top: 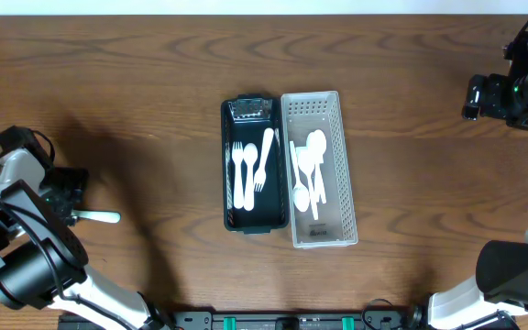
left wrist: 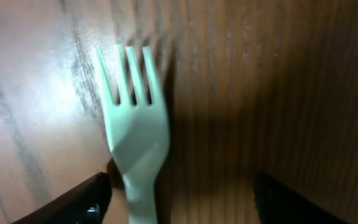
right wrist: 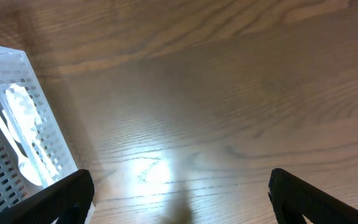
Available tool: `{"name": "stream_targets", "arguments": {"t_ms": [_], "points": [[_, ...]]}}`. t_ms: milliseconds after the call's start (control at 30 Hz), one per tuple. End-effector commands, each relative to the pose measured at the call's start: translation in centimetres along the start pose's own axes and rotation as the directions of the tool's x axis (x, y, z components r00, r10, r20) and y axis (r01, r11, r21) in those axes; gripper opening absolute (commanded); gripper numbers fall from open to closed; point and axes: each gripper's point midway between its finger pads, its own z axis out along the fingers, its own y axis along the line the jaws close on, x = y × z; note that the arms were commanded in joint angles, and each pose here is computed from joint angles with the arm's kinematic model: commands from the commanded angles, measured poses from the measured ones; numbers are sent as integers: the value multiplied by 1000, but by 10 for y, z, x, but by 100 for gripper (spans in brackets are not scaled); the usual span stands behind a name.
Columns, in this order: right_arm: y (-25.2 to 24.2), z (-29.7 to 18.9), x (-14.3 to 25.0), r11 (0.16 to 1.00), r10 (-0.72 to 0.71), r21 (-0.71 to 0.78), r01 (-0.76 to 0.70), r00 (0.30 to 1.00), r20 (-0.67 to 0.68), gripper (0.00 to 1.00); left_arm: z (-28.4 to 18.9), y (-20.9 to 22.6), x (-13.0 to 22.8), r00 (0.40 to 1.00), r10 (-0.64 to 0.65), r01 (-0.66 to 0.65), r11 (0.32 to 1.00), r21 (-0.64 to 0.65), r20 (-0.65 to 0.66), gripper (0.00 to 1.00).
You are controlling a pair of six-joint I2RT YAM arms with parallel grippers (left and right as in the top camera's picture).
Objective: Pack container
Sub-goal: 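Move the left gripper back and grasp the last white fork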
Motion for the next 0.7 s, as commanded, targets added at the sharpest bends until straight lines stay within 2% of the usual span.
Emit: {"name": "stream_targets", "arguments": {"t_ms": [0,67,267,367,467,567,667], "points": [[0,-1,0,1000,9,-3,-9,1000,3,93,45,35,26,995,15,-30,987,-157,-99,69],[0,-1,0,1000,9,-3,-9,1000,2,93,45,35,26,994,18,-34,988,-153,-104,63],[0,-1,0,1000,9,-3,-9,1000,2,93,45,35,27,994,21,-38,987,-156,-108,34],[0,-1,0,1000,9,-3,-9,1000,1,92,45,36,28,994,21,-39,986,-160,-111,27],[0,-1,0,1000,9,-3,-9,1000,2,93,44,35,30,992,20,-39,987,-154,-125,24],[0,-1,-1,1000,9,-3,-9,1000,4,93,43,27,36,984,69,-88,991,-105,-166,10],[0,-1,-1,1000,9,-3,-9,1000,6,93,35,20,38,978,107,-123,989,-83,-178,6]]}}
